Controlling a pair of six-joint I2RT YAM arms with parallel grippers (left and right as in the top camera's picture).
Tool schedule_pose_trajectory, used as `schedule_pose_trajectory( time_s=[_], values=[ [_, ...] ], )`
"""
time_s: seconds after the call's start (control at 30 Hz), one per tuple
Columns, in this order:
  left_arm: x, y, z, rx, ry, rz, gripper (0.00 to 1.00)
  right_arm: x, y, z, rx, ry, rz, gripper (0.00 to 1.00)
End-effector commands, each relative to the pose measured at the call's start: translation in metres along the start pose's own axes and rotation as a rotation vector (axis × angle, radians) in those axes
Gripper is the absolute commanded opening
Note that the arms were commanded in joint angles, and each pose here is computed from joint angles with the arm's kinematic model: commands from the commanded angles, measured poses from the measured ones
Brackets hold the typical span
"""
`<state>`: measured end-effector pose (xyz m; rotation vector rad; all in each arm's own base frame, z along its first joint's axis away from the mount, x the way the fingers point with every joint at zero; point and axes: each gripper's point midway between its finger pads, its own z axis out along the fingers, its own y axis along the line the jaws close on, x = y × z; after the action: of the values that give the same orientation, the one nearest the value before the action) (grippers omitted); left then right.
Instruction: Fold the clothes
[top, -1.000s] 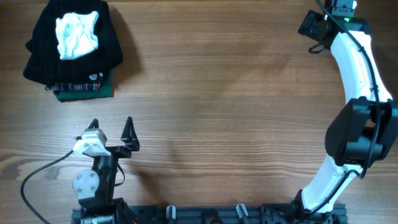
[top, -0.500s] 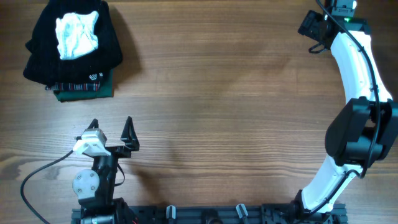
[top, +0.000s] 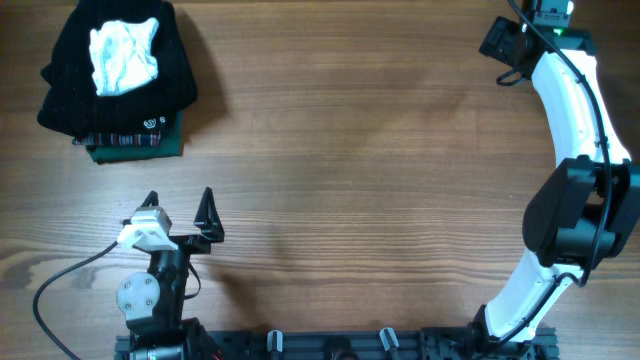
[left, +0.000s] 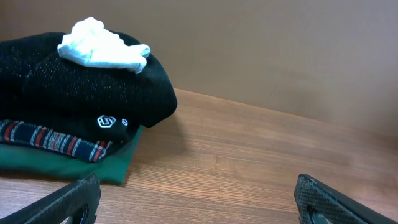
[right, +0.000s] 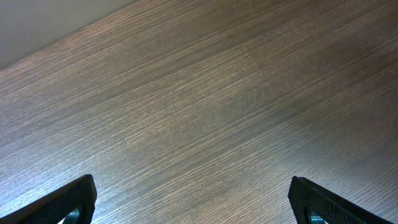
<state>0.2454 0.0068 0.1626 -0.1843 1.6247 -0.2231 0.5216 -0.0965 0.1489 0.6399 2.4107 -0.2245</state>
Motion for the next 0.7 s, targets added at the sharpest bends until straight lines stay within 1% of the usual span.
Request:
schedule_pose_trajectory(
  time_s=[0.0, 0.07, 0.17, 0.37, 0.53, 0.63, 0.67],
  values=[
    [0.000, 0.005, 0.000, -0.024, -0.010, -0.010, 1.00, -0.009, -0.001, -0.012, 0.001, -0.032, 0.009, 1.00],
    [0.000, 0.005, 0.000, -0.024, -0.009, -0.009, 1.00, -0.017, 0.004, -0.030, -0.018, -0.064, 0.009, 1.00],
    [0.000, 0.005, 0.000, -0.024, -0.009, -0.009, 1.00, -0.036, 0.012, -0.075, -0.065, -0.148, 0.015, 1.00],
    [0.000, 0.005, 0.000, -0.024, -0.009, -0.010, 1.00, -0.064, 0.027, -0.196, -0.201, -0.353, 0.026, 1.00],
    [0.000, 0.005, 0.000, -0.024, -0.009, -0.009, 1.00, -0.067, 0.010, -0.285, -0.295, -0.480, 0.058, 1.00],
    [0.000, 0.005, 0.000, -0.024, -0.010, -0.010, 1.00, -0.062, -0.003, -0.318, -0.337, -0.549, 0.077, 1.00],
    [0.000, 0.005, 0.000, -0.024, -0.009, -0.010, 1.00, -0.058, -0.010, -0.332, -0.356, -0.597, 0.091, 1.00]
  ],
)
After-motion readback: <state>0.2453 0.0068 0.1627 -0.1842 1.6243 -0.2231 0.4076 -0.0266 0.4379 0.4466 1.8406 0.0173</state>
